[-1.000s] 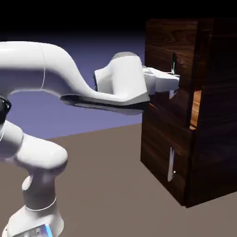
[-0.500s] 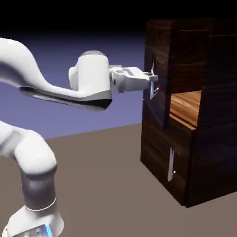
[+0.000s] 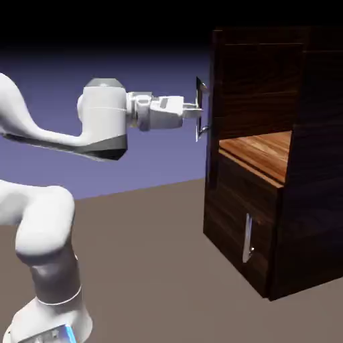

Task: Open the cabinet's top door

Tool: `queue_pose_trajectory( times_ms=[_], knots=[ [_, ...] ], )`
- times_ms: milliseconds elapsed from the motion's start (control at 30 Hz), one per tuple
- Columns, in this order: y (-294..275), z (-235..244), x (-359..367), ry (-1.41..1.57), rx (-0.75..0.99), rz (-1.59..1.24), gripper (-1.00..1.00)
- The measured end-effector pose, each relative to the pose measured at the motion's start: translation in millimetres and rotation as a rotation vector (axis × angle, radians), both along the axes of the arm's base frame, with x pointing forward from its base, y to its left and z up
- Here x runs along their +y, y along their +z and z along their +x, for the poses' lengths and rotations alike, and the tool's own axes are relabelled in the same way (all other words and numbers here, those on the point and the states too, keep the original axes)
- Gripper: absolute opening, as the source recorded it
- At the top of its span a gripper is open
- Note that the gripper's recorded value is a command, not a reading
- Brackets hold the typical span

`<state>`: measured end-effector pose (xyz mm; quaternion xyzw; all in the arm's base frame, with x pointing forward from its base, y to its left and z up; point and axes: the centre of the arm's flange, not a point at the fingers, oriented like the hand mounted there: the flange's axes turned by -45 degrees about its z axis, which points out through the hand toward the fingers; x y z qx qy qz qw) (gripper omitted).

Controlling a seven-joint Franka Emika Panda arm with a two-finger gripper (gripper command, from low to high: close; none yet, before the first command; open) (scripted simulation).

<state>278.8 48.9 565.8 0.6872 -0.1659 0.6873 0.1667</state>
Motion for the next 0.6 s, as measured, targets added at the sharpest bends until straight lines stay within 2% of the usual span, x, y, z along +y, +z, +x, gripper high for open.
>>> queue_pose_trajectory(
  times_ms=[333, 600],
  knots=[
    [-2, -30, 43, -0.146, 0.014, 0.007, -1.00],
    [-10, -30, 45, -0.136, 0.068, 0.028, -1.00]
  ],
)
